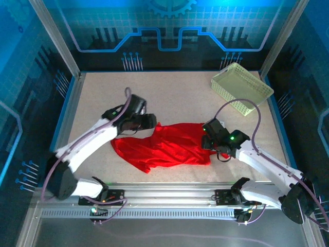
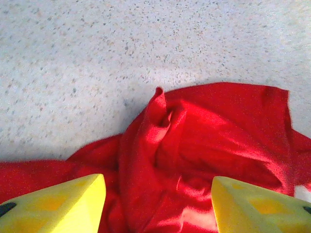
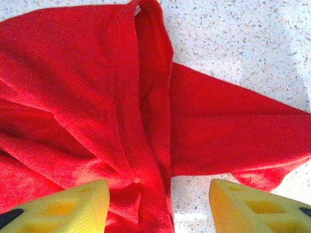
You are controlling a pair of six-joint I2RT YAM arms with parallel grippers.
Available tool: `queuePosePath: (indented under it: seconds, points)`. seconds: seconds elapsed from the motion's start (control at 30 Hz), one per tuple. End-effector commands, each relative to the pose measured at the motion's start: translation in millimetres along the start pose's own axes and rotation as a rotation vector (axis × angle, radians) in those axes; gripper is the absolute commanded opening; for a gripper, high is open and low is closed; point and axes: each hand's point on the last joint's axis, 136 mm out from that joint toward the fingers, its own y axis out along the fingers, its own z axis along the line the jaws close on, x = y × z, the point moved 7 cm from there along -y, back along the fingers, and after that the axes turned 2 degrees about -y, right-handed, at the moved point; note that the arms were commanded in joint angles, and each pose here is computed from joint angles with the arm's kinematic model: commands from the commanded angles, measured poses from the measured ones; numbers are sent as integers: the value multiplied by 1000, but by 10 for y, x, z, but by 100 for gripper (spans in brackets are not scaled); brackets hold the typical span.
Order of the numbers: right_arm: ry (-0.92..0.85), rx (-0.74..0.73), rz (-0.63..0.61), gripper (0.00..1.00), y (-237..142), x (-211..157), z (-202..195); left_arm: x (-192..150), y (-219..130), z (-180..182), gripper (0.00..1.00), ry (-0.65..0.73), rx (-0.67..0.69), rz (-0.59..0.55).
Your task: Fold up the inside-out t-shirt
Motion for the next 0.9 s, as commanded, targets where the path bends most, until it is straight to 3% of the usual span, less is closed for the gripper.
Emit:
queuePosePath:
  seconds: [0.0, 0.1, 0.33, 0.47, 0.87]
  points:
    - [-5, 7, -32, 58, -2, 73, 22, -6, 208, -140, 60, 125, 144, 40]
    - [9, 17, -36, 59, 40, 43, 22, -40, 355, -346, 57, 223, 249, 43]
    - [12, 5, -16, 59, 149, -47, -10, -135, 743, -666, 47, 312, 322, 99]
    - [6, 1, -17, 59, 153, -58, -24, -114, 909, -674, 42, 320, 386, 90]
    - [17, -1, -22, 60, 145, -101, -84, -168, 1217, -596, 41, 314, 460, 105]
